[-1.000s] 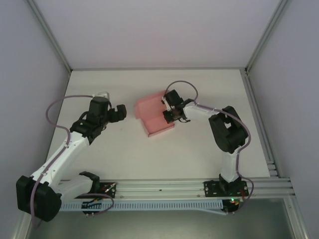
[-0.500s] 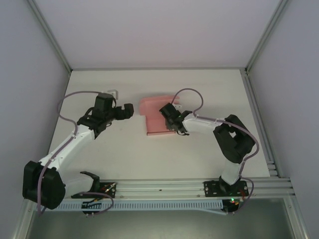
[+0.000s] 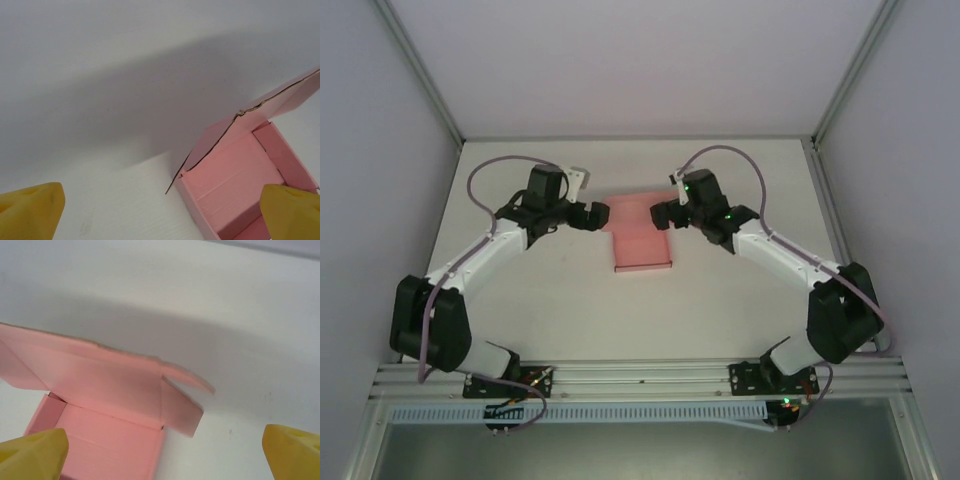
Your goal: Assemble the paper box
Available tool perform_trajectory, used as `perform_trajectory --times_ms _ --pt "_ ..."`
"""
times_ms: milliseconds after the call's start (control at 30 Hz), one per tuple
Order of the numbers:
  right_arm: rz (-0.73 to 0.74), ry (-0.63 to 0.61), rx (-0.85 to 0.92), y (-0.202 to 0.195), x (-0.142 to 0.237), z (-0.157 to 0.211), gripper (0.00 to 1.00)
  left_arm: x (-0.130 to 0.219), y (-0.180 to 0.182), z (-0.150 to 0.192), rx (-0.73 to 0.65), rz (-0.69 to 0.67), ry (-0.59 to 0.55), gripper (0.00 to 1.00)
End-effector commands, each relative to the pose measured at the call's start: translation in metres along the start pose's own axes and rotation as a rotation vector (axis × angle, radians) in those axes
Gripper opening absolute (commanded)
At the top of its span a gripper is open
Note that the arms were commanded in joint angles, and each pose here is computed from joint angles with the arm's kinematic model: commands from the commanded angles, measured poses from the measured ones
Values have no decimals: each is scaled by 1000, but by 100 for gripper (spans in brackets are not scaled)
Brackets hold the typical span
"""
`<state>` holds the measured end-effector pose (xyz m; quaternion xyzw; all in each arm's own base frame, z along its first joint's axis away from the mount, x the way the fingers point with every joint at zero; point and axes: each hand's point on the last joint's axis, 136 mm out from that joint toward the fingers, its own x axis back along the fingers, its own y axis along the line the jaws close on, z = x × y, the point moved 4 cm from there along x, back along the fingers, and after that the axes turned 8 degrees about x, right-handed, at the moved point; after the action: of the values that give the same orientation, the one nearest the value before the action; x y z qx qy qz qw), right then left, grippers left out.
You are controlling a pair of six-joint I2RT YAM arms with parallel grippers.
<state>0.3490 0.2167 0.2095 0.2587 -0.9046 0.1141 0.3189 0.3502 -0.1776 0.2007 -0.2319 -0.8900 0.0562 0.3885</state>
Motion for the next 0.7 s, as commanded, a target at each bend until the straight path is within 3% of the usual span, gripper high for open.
perform_trajectory --times_ms 0,100,200,233,333,533,667 --pt "-230 42 252 11 -12 -3 100 -16 -3 7 -106 45 81 100" --pt "-259 143 249 -2 -30 2 90 -29 -6 7 -149 65 105 95" --pt "-281 183 261 -6 -45 5 76 -36 -9 2 -178 67 126 84" --pt "-279 189 271 -7 -49 6 67 -38 -9 0 -187 67 130 79" --pt "-268 219 263 -10 -55 8 45 -43 -10 -5 -188 62 146 55" --pt "-275 225 245 -8 -50 13 29 -48 -24 5 -259 76 183 28" --pt "-271 255 243 -8 -46 18 12 -50 -27 7 -288 -3 197 2"
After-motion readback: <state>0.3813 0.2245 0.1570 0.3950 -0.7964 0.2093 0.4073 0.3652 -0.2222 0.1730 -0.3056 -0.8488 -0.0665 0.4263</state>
